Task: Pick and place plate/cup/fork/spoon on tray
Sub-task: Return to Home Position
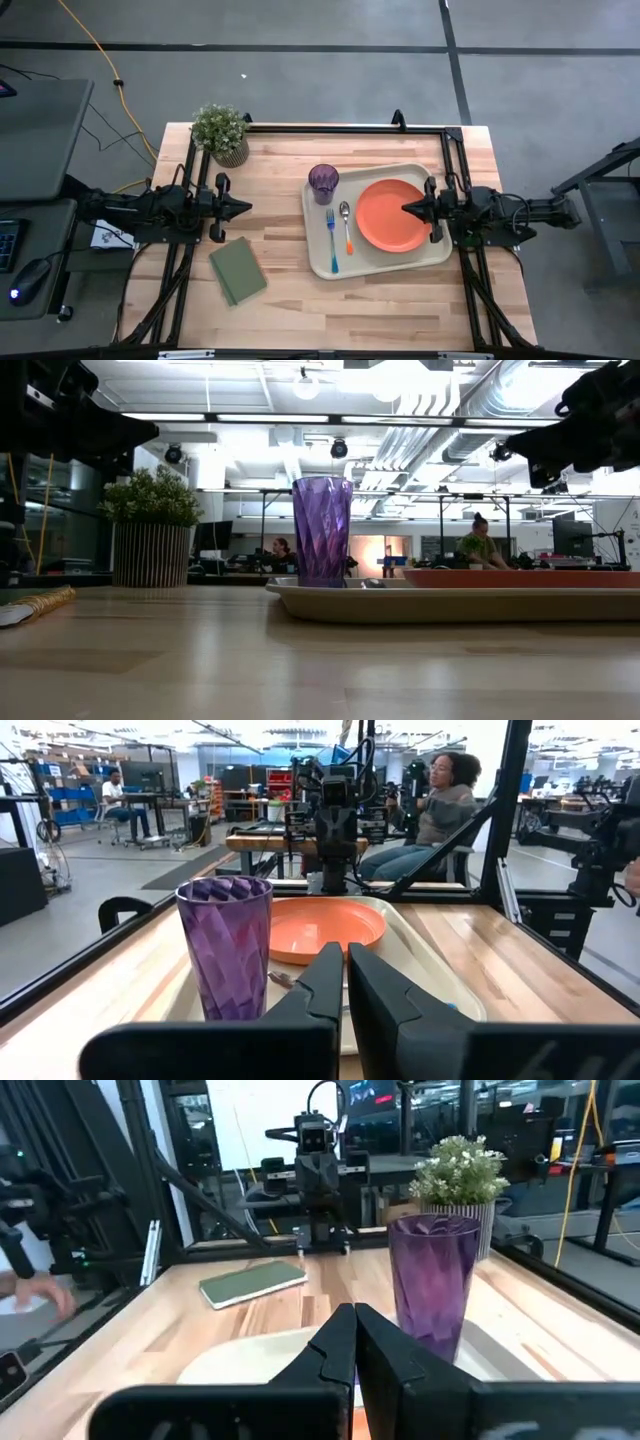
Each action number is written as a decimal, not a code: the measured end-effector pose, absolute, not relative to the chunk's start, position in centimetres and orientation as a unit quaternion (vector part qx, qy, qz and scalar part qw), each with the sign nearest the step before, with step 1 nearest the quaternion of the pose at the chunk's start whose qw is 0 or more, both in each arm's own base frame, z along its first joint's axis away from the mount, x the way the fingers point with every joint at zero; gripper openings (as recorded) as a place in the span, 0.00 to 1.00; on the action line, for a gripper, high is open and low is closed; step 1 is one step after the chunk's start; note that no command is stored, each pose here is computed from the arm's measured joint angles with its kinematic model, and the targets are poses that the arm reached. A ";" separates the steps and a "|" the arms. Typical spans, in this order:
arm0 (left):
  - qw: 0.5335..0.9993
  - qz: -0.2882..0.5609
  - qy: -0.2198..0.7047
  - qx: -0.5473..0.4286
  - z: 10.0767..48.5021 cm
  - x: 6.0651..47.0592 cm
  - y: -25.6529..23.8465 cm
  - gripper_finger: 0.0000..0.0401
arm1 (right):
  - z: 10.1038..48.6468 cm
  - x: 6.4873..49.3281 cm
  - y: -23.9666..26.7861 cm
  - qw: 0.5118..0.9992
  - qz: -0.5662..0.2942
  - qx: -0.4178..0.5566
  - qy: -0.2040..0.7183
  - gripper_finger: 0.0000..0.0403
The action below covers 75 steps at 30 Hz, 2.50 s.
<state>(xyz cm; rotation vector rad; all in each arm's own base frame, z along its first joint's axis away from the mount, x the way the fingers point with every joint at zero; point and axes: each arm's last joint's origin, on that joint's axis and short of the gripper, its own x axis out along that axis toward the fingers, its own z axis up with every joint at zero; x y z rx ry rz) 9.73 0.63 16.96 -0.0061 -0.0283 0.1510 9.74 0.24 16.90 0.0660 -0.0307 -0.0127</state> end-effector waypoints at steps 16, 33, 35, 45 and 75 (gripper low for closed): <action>0.997 0.075 -0.013 -0.003 16.9 9.7 0.6 0.01 | 16.4 10.1 0.3 0.997 -0.006 0.078 0.016 0.00; 0.997 0.075 -0.013 -0.003 16.9 9.7 0.6 0.01 | 16.4 10.1 0.3 0.995 -0.006 0.100 0.016 0.00; 0.997 0.075 -0.013 -0.004 16.9 9.7 0.6 0.01 | 16.4 10.1 0.3 0.995 -0.006 0.100 0.016 0.00; 0.997 0.075 -0.013 -0.003 16.9 9.7 0.6 0.01 | 16.4 10.1 0.3 0.995 -0.006 0.100 0.016 0.00; 0.997 0.075 -0.013 -0.004 16.9 9.7 0.6 0.01 | 16.3 10.1 0.3 0.995 -0.006 0.100 0.016 0.00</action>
